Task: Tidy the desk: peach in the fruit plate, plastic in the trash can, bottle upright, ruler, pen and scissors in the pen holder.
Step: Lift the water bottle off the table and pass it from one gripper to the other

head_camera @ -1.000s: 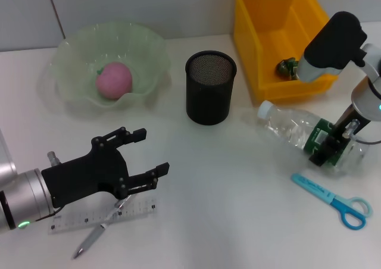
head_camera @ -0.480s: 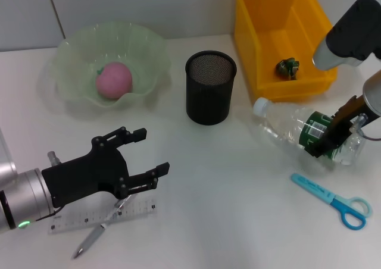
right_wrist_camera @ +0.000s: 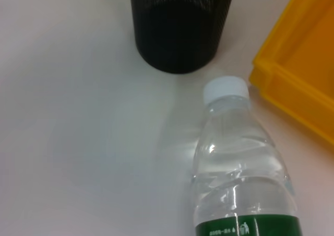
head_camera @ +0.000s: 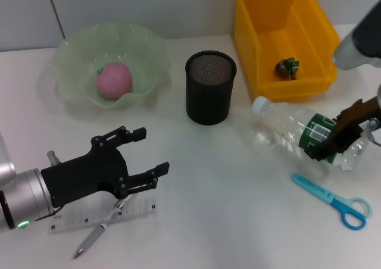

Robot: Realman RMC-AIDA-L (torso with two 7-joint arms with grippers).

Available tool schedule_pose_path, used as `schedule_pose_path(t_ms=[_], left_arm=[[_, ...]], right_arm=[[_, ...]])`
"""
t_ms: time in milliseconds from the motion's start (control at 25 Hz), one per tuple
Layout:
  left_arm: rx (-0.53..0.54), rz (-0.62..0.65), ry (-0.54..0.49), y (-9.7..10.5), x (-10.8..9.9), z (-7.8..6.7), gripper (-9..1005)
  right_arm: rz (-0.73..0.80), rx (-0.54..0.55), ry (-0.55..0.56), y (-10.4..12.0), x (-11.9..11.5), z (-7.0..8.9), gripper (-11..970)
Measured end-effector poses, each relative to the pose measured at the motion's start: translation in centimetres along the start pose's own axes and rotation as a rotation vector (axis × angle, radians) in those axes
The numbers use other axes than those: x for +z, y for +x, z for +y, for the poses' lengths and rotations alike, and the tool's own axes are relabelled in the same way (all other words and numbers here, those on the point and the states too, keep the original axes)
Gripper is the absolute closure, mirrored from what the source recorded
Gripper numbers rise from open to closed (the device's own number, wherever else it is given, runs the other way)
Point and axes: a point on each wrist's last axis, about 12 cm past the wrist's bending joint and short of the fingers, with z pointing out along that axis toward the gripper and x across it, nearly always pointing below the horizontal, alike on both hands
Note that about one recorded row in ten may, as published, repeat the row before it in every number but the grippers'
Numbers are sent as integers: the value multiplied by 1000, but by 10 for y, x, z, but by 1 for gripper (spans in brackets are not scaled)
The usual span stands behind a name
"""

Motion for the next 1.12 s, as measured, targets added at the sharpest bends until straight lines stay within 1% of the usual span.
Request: schedule_pose_path(t_ms=[120, 160, 240, 320, 360, 400, 440, 480, 520, 560, 600, 680, 760, 840, 880, 960, 1000, 1040, 1120], left_arm=[[-1, -4, 1, 0, -1, -1, 165], [-7, -21, 7, -1, -3, -3, 165], [-7, -21, 7, -1, -3, -3, 165], [-13, -40, 11, -2, -5, -4, 165], [-13, -40, 11, -2, -5, -4, 165], [-13, -40, 11, -2, -5, -4, 165], [-13, -40, 11, -2, -5, -4, 165], [-26, -71, 0, -3, -8, -5, 165], [-26, -71, 0, -3, -8, -5, 164], [-90, -195, -38, -9, -13, -7, 164], [-90, -195, -38, -9, -13, -7, 164], [-140, -286, -23, -13, -13, -12, 164], [-168, -324, -4, -16, -11, -13, 164], [-181, -334, 2, -17, -11, -14, 165], [-230, -357, 18, -20, -8, -13, 165], [-259, -369, 19, -21, -7, -13, 166], [-259, -369, 19, -21, -7, -13, 166], [-287, -385, 16, -21, -5, -14, 165], [-310, -399, 23, -22, -3, -14, 164]], right_arm=[[-59, 22, -36, 8, -10, 2, 186], [-105, 36, -66, 15, -17, 3, 186], [-133, 41, -83, 19, -21, 3, 186], [-192, 52, -117, 28, -27, 3, 186], [-254, 57, -143, 39, -31, 2, 186], [-254, 57, -143, 39, -31, 2, 186], [-293, 55, -156, 45, -33, 2, 186], [-333, 48, -171, 50, -35, 2, 185], [-380, 38, -191, 55, -36, 3, 185], [-483, 16, -235, 65, -36, 7, 185], [-483, 16, -235, 65, -36, 7, 185], [-559, -14, -267, 72, -34, 11, 185], [-617, -47, -287, 77, -31, 13, 185], [-661, -79, -303, 80, -26, 15, 185], [-675, -89, -308, 82, -23, 16, 185], [-730, -135, -315, 85, -17, 18, 186], [-730, -135, -315, 85, -17, 18, 186], [-750, -152, -314, 86, -15, 19, 186], [-786, -169, -317, 89, -10, 20, 186]])
